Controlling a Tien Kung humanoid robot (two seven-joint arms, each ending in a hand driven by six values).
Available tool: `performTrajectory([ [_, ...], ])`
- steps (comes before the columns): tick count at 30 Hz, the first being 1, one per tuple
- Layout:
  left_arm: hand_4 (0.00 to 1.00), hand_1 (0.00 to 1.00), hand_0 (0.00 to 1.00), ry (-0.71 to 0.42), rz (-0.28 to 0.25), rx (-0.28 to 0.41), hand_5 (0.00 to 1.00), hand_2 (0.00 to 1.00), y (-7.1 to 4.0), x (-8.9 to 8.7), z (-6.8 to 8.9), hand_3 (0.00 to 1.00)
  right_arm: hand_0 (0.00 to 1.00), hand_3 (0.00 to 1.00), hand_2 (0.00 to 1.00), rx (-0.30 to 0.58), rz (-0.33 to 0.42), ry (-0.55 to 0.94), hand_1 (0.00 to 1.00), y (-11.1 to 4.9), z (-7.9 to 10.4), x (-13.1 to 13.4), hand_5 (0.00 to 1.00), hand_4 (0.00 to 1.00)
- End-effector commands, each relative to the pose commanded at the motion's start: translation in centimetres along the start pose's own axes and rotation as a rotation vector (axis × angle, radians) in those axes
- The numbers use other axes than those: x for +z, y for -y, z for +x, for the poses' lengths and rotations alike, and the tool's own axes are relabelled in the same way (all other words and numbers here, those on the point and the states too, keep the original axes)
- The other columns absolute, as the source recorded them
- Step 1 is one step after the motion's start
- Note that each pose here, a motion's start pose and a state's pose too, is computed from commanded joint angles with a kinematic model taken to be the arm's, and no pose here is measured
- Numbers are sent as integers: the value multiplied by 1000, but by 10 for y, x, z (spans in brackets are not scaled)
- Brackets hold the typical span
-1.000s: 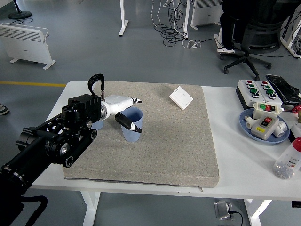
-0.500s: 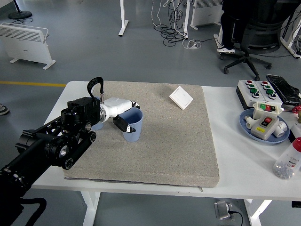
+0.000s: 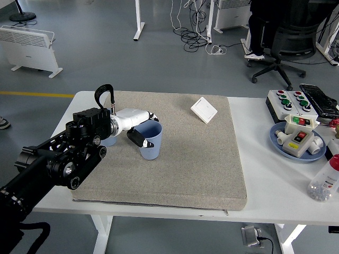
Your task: Push cup pick cup insert cup
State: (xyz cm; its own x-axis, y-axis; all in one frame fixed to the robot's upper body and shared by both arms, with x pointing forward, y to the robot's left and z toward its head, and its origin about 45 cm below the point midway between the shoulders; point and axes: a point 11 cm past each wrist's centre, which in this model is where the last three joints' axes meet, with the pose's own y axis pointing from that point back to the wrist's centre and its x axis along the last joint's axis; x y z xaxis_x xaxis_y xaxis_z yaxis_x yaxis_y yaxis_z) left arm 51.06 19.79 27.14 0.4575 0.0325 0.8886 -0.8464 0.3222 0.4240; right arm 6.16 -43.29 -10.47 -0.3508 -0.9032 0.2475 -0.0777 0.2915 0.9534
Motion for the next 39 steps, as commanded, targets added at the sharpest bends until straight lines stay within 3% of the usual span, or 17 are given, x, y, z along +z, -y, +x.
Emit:
performTrajectory([
  [5, 493, 478, 455, -12, 0, 26, 64, 495, -10, -2, 16, 470, 757, 560, 659, 0, -1, 6, 634, 0, 0, 1, 474, 84],
  [14, 545, 473, 440, 9, 4, 145, 92, 490, -47, -10, 82, 472, 756, 559, 659, 3, -5, 16, 633, 0, 3, 4, 473, 84],
  [16, 545, 473, 440, 11, 23, 179, 92, 490, -59, -18, 101, 472, 756, 559, 659, 4, -6, 18, 633, 0, 4, 5, 473, 84],
  [20, 565, 473, 437, 22, 76, 197, 104, 488, -71, -36, 116, 474, 756, 560, 659, 5, -9, 19, 632, 0, 4, 6, 471, 83],
  [28, 559, 475, 442, 67, 195, 168, 95, 489, -77, -74, 115, 479, 756, 560, 659, 7, -15, 23, 632, 1, 5, 10, 470, 82],
  [39, 601, 474, 430, 28, 224, 123, 137, 494, -68, -91, 94, 480, 756, 560, 659, 7, -19, 25, 633, 1, 4, 12, 470, 82],
])
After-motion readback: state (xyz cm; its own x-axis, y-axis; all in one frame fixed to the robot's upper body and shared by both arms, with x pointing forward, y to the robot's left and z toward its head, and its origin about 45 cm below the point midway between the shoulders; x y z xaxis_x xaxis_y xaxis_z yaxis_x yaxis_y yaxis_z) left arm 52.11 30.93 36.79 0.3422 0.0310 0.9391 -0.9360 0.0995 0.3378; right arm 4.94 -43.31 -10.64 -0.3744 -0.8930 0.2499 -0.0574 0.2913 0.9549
